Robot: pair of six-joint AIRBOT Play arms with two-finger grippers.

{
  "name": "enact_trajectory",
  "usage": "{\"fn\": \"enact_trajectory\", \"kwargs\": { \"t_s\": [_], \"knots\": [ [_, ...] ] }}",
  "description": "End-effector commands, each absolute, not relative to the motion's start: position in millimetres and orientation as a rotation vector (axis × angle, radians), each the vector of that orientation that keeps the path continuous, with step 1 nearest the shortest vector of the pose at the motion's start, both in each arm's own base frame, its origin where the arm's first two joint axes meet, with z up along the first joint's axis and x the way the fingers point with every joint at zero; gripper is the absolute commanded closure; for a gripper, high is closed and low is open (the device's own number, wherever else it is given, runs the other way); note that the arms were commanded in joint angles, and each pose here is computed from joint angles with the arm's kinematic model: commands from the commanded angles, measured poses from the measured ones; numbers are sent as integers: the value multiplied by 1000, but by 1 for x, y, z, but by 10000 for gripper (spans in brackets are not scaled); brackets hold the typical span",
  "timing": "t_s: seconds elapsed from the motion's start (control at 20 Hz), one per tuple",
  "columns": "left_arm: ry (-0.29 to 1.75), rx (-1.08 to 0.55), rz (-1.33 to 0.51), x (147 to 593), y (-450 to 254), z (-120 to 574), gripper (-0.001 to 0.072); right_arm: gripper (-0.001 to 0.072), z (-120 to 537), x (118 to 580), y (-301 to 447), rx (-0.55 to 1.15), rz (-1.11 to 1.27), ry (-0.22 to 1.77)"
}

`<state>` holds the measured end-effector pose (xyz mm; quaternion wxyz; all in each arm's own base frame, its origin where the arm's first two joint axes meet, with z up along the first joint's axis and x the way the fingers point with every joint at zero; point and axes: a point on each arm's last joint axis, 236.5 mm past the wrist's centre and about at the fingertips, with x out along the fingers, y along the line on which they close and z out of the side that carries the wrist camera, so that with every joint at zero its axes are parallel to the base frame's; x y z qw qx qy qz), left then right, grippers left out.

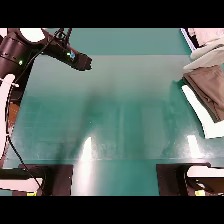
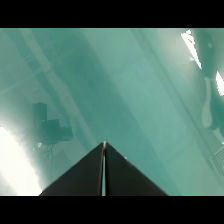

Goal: Fold the shirts.

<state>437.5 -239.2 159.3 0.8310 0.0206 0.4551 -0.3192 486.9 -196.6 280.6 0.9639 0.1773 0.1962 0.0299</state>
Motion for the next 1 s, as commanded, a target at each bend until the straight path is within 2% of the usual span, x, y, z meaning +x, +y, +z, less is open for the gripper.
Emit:
{"fn": "enact_trajectory", "kwargs": {
  "t_s": [0.0,0.25,0.4,0.45,0.55,0.6,0.8,0.9,0.95],
  "knots": [
    [970,45,-678,437,-239,159,680,701,267,454,-207,402,7,541],
    [980,49,-680,434,-239,157,680,698,200,395,-239,408,-264,810],
    [994,63,-685,431,-237,155,680,691,154,335,-259,407,-478,1015],
    [994,65,-684,431,-237,155,680,623,141,315,-263,409,-542,1076],
    [994,67,-681,432,-236,154,679,173,124,285,-267,380,-612,1164],
    [995,68,-680,432,-236,154,680,68,118,272,-269,361,-645,1195],
    [996,68,-680,431,-236,154,679,68,113,250,-266,354,-702,1220],
    [989,66,-679,433,-236,155,679,71,119,260,-253,398,-667,1174],
    [985,64,-678,434,-236,155,679,100,122,270,-241,433,-618,1144]
  ]
}}
